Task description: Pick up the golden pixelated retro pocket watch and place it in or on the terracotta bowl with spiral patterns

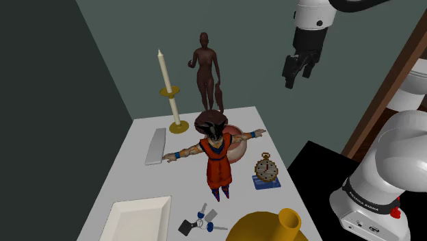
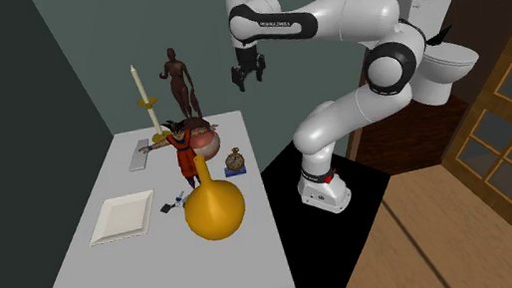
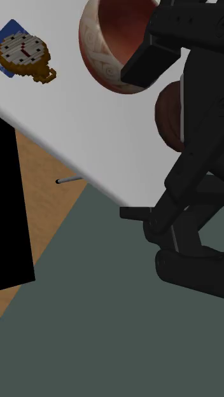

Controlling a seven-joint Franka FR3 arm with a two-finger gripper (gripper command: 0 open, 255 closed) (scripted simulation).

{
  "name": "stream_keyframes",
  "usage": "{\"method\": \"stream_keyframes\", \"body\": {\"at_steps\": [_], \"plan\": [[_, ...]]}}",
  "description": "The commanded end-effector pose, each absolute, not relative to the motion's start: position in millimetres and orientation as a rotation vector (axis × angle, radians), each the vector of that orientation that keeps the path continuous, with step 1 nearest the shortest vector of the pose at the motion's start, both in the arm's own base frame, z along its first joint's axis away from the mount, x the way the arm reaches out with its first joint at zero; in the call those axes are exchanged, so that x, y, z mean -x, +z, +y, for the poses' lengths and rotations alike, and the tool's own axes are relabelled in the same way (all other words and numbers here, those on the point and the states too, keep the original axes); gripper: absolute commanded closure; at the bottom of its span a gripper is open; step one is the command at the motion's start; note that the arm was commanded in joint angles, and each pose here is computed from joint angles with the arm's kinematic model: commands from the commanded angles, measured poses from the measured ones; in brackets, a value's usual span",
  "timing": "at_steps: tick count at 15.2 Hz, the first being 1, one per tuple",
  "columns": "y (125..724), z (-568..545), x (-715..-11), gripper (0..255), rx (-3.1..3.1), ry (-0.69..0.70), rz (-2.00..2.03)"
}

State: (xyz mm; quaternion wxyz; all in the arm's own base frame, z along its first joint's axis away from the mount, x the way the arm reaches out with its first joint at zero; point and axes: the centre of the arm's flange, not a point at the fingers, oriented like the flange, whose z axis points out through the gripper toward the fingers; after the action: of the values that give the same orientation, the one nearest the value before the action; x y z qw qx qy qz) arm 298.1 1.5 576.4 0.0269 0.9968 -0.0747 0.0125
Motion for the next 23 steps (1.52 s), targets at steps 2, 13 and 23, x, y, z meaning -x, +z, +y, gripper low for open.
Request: {"method": "stream_keyframes", "body": {"at_steps": [2,13,23], "plan": [[566,9,-294,0,-3.075,0.043,-0.289],[454,99,-276,0,-2.966,0.091,-0.919],[369,156,-287,0,-2.831,0.12,-1.3]]}}
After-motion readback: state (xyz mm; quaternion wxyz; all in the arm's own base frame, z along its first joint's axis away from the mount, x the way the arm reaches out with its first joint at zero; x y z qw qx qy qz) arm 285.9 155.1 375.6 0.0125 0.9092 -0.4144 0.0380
